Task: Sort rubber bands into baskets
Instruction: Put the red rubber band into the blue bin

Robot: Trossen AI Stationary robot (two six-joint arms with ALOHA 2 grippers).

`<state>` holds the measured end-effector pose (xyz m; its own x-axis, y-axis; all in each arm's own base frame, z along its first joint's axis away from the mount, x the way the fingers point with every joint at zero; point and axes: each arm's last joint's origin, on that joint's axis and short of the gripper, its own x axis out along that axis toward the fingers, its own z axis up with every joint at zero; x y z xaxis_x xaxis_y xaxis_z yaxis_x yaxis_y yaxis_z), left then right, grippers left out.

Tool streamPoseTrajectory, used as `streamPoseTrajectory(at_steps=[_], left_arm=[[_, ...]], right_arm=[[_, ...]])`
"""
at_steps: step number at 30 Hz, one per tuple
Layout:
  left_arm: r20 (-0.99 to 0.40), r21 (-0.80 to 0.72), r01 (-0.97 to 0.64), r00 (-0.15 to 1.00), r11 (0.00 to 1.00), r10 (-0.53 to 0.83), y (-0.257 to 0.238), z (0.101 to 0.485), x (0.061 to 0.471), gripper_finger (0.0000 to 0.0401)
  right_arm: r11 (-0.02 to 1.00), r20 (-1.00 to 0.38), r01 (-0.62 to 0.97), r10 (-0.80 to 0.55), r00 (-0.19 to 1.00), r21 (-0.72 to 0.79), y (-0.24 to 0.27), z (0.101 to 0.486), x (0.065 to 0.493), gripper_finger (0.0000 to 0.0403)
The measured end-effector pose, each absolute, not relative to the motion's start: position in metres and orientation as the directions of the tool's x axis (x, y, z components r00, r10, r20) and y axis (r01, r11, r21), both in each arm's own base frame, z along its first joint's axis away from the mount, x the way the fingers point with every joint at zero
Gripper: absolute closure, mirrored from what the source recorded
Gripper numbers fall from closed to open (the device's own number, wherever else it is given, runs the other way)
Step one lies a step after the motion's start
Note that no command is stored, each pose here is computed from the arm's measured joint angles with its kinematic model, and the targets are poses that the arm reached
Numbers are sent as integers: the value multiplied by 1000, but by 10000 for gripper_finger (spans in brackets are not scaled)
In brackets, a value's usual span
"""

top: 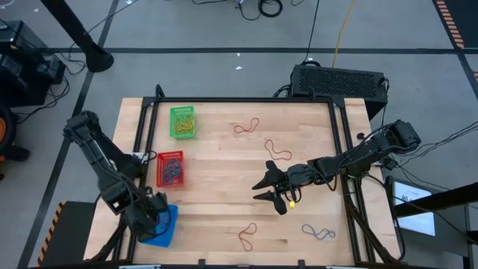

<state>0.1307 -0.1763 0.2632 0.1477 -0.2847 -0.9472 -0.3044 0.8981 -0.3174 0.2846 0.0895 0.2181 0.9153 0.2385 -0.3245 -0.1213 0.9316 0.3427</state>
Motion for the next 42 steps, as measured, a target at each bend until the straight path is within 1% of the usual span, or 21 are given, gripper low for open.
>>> streamPoseTrajectory(at_steps=[4,11,15,17,22,24,26,31,35,39,42], left_arm=[[-958,-286,-311,108,906,-266,-180,256,133,387],[-983,-175,-327,10,929,-182,-175,249,128,333],[-986,-158,-328,-1,932,-167,-174,249,127,297],[-986,-159,-304,-1,939,-168,-174,249,128,281],[-986,-166,-242,10,956,-168,-171,249,133,261],[-988,-156,-203,53,967,-148,-168,249,137,260],[-985,-131,-148,128,980,-112,-166,250,143,259],[-926,-19,11,377,1000,-21,-163,253,162,259],[-818,107,102,574,989,30,-161,258,182,260],[-738,201,159,674,967,43,-157,254,198,260],[-703,276,167,706,946,80,-150,242,204,260]], right_arm=[[932,-325,-121,238,915,343,89,218,285,250],[933,-325,-123,238,915,338,89,218,285,250],[934,-325,-124,238,915,336,89,218,285,250],[934,-325,-124,238,915,336,89,218,285,250],[936,-328,-126,238,914,329,89,218,284,250],[938,-337,-118,232,912,326,88,217,284,250],[940,-354,-109,226,908,323,87,215,284,250],[946,-400,-69,199,895,316,81,211,284,250],[952,-438,-25,163,884,304,73,207,285,250],[962,-495,89,52,867,257,59,201,284,250],[959,-550,168,-16,835,227,44,198,282,250]])
